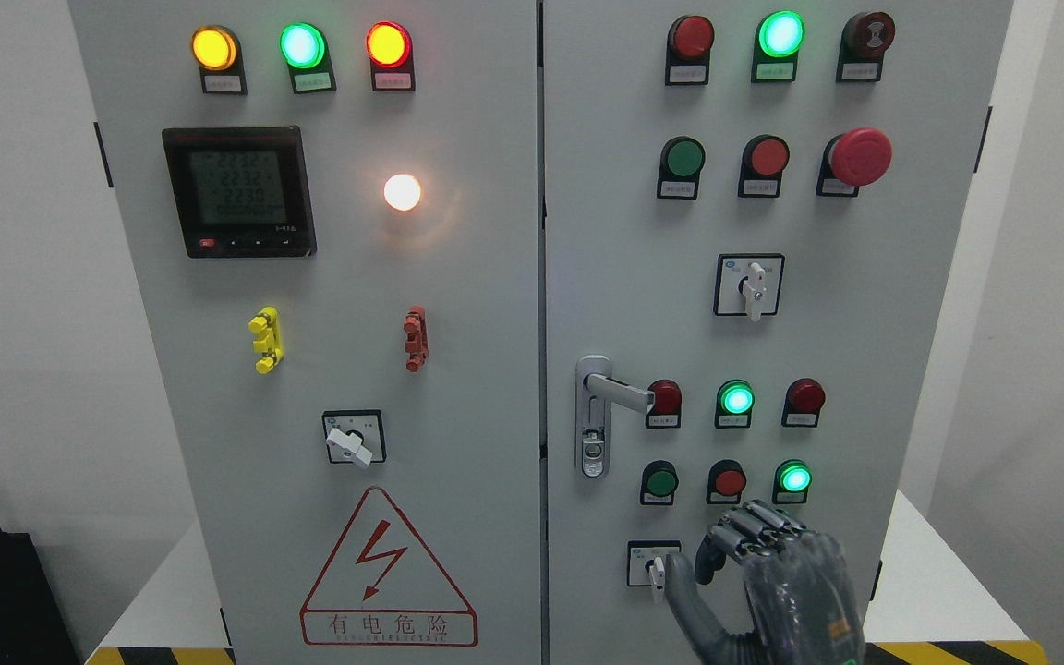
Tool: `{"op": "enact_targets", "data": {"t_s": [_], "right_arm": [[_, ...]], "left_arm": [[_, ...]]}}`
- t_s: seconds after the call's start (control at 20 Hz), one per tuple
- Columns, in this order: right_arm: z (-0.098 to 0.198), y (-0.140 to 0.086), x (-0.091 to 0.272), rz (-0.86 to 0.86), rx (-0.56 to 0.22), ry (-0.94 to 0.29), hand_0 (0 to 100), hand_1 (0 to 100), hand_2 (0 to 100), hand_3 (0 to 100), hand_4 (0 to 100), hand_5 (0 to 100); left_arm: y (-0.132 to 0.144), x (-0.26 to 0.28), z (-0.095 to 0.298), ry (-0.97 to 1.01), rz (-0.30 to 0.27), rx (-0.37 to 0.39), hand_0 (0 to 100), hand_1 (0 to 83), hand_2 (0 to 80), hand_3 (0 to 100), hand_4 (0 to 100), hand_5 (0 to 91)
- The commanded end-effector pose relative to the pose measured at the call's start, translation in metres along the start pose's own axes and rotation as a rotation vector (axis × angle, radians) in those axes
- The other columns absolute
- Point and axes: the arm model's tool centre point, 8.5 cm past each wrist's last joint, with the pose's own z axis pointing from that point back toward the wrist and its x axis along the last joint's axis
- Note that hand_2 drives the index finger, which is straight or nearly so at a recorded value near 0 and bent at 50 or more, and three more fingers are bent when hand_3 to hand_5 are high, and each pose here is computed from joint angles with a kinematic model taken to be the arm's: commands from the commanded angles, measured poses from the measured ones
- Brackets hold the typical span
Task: Release door handle
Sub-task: 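Withdraw the open right hand away from the handle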
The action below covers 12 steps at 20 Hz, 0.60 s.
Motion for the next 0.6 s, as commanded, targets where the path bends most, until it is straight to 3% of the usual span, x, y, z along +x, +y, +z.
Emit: {"op": "enact_targets", "data": {"t_s": [0.0, 0.55], "right_arm": [[-0.002, -0.056, -0.045, 0.031, -0.063, 0.008, 59, 18, 0, 0, 0, 0], [-0.013, -0.058, -0.034, 0.003, -0.094, -0.019, 54, 19, 0, 0, 0, 0]], "left_arm": [[0.0, -0.007, 0.001, 0.021, -0.013, 0.0, 12, 38.9, 0.0, 0, 0, 0.0], [0.0, -0.007, 0.001, 0.021, -0.013, 0.0, 12, 38.9, 0.0, 0, 0, 0.0]]}}
